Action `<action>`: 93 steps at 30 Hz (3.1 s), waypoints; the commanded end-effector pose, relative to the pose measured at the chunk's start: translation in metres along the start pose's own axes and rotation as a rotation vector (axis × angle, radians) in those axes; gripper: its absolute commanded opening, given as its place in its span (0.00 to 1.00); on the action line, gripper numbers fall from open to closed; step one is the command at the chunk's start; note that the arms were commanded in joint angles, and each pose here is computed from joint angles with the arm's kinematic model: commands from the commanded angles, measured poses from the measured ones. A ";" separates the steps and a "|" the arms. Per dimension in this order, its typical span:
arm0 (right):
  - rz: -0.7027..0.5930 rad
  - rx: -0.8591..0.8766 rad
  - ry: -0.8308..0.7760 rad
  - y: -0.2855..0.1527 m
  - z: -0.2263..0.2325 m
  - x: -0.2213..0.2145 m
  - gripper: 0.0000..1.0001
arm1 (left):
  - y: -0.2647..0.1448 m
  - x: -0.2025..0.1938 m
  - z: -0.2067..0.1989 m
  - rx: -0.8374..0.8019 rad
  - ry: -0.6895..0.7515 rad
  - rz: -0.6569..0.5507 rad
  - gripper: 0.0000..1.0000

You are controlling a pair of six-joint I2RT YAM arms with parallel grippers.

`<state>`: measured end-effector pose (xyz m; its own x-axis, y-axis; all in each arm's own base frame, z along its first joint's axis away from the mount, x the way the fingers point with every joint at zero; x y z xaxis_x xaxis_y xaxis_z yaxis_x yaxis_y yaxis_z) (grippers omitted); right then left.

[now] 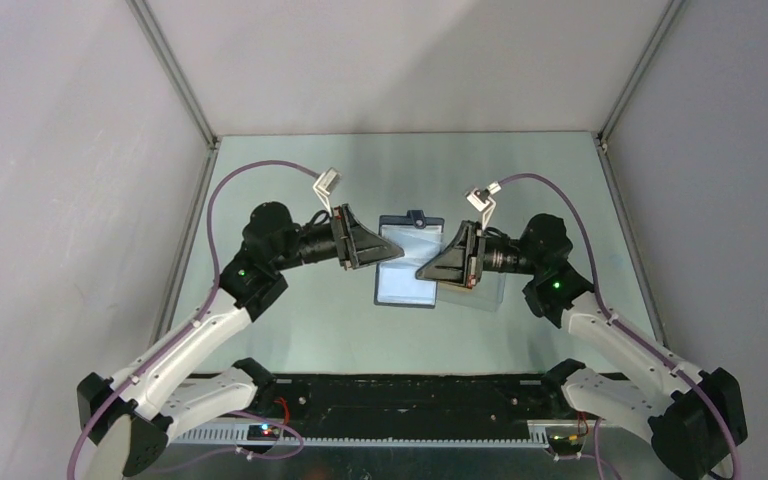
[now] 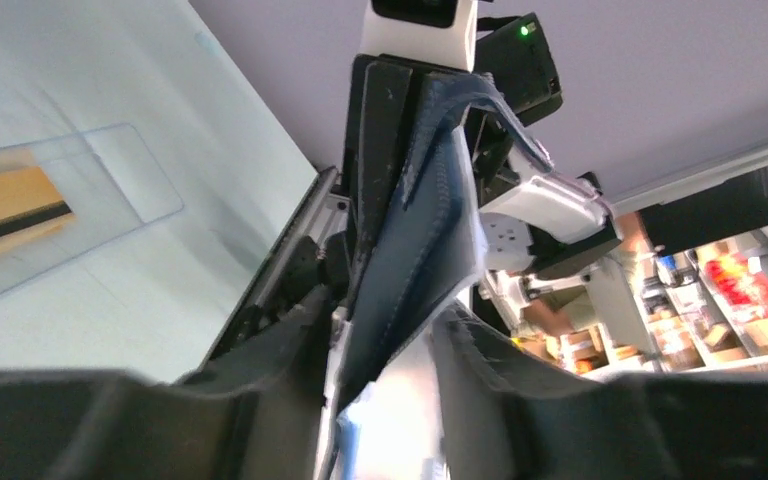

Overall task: Put the credit cards into the card holder
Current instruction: Open the card holder.

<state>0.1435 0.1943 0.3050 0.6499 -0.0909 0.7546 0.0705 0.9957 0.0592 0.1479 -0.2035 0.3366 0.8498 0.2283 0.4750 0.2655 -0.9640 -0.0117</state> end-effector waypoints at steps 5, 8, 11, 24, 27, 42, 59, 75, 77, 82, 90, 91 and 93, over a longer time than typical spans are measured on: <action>-0.095 -0.044 -0.015 0.004 0.001 0.017 0.00 | -0.009 -0.010 -0.001 -0.031 -0.012 -0.001 0.91; -0.113 -0.063 -0.004 0.003 0.000 0.018 0.00 | -0.011 -0.020 0.013 -0.002 -0.044 0.003 0.94; -0.123 -0.080 0.008 0.002 -0.002 0.019 0.00 | -0.012 -0.026 0.018 0.006 -0.056 0.017 0.93; -0.169 -0.194 0.017 -0.004 -0.015 0.022 0.55 | 0.001 -0.036 0.028 0.021 -0.094 0.096 0.00; -0.181 -0.242 0.024 -0.009 -0.026 0.025 0.75 | -0.003 -0.039 0.025 0.005 -0.088 0.107 0.00; -0.126 -0.028 0.112 0.009 -0.033 0.031 0.56 | -0.011 -0.049 0.006 -0.087 -0.044 0.194 0.00; -0.051 0.106 0.370 -0.004 -0.013 0.041 0.00 | -0.016 -0.061 0.026 -0.067 0.053 0.220 0.00; 0.018 0.150 0.427 -0.008 0.029 0.031 0.00 | -0.008 -0.044 0.045 0.180 0.146 0.115 0.00; 0.023 0.156 0.440 -0.008 0.030 0.028 0.00 | -0.008 -0.041 0.046 0.197 0.152 0.099 0.00; 0.040 0.173 0.504 -0.008 0.023 0.021 0.00 | -0.008 -0.036 0.043 0.212 0.169 0.059 0.00; 0.018 0.104 0.495 -0.013 0.005 0.019 0.24 | -0.010 -0.035 0.034 0.170 0.152 0.081 0.00; 0.010 0.063 0.497 -0.015 -0.002 0.017 0.28 | -0.010 -0.037 0.034 0.164 0.141 0.090 0.00; -0.025 -0.033 0.508 -0.022 -0.019 0.016 0.44 | -0.011 -0.041 0.036 0.165 0.088 0.108 0.00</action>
<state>0.1630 0.1844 0.3130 0.9503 -0.1088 0.2918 0.0782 0.9903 0.1146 0.1217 -0.2007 0.2777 0.8303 0.0516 0.5549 0.2029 -0.9553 -0.2148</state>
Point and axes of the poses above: each gripper's point midway between its finger pads, its own y axis out along the fingers, its own z axis along the line the jaws close on, x = y × z, the point moved 9 cm from there along -y, back along the fingers, and after that the axes turned 6 degrees about -y, right-handed, at the moved point
